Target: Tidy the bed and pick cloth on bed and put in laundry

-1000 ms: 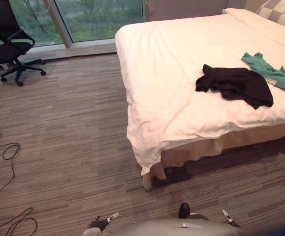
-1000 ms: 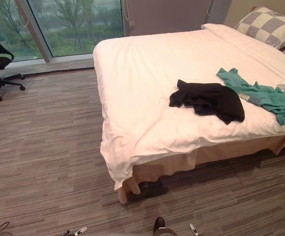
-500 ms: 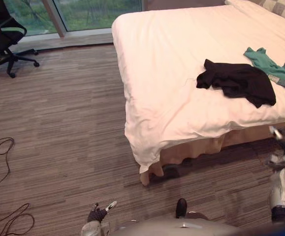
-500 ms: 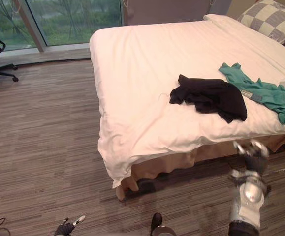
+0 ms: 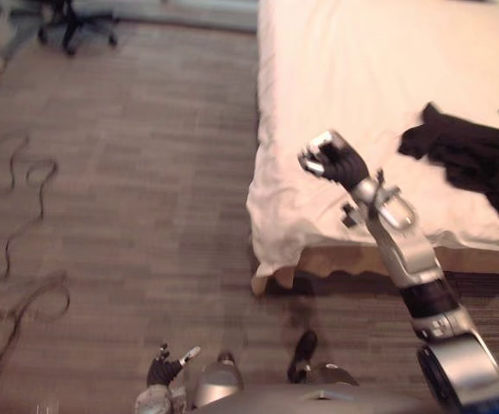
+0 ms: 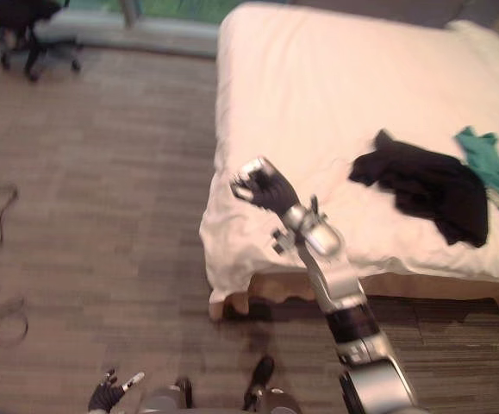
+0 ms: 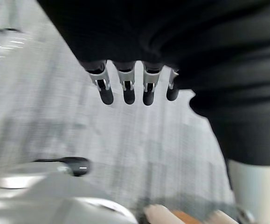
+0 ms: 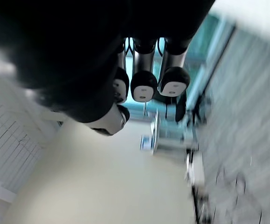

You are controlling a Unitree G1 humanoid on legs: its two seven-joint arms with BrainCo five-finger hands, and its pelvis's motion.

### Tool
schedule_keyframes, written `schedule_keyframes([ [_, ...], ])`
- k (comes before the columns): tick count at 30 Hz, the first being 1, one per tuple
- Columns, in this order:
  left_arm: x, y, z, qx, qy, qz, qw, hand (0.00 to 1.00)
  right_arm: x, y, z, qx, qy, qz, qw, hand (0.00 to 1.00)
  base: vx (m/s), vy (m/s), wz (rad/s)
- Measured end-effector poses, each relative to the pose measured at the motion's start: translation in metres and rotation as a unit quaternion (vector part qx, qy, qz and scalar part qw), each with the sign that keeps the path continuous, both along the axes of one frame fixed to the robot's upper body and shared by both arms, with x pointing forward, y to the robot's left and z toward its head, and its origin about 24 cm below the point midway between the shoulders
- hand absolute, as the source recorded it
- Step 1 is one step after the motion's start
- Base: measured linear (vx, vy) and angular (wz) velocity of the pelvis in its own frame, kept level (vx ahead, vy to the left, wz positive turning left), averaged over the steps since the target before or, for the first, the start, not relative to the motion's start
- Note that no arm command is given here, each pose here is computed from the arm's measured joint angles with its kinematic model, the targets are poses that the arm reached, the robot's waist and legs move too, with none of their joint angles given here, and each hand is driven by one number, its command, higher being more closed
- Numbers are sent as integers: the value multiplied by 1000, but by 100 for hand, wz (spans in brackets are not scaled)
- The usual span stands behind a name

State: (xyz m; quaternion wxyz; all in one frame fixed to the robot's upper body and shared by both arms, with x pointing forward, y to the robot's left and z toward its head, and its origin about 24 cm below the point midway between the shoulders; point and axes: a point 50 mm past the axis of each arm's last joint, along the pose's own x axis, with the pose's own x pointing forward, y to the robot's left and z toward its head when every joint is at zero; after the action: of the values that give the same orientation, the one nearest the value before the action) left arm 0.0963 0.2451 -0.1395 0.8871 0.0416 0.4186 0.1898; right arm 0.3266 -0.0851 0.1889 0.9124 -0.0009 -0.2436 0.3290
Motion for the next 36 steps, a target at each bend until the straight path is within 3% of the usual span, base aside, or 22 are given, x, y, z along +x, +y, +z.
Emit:
schedule_keyframes([
  [5, 33, 0, 14, -8, -72, 14, 997, 0, 19, 26, 18, 4, 15, -3, 1000, 100, -140, 9, 37],
  [9, 66, -9, 26, -18, -118, 5, 993, 0, 32, 29, 19, -3, 40, -31, 999, 100, -94, 60, 14],
  [14, 141, -37, 58, -52, -170, -43, 983, 0, 44, 29, 32, -4, 46, -78, 996, 100, -66, 55, 3],
  [19, 199, -71, 96, -99, -222, -82, 967, 0, 62, 5, 51, -6, 58, -154, 986, 100, -52, 58, -7],
  [24, 230, -95, 123, -144, -245, -91, 954, 0, 67, -23, 84, -9, 33, -196, 980, 100, -55, 21, -2],
  [30, 262, -117, 177, -239, -320, -66, 914, 0, 40, 1, 131, 41, -38, -125, 991, 100, -16, -25, -10],
  [36, 263, -142, 188, -294, -323, -53, 898, 0, 31, 19, 133, 107, -9, -48, 993, 100, 8, -37, -4],
])
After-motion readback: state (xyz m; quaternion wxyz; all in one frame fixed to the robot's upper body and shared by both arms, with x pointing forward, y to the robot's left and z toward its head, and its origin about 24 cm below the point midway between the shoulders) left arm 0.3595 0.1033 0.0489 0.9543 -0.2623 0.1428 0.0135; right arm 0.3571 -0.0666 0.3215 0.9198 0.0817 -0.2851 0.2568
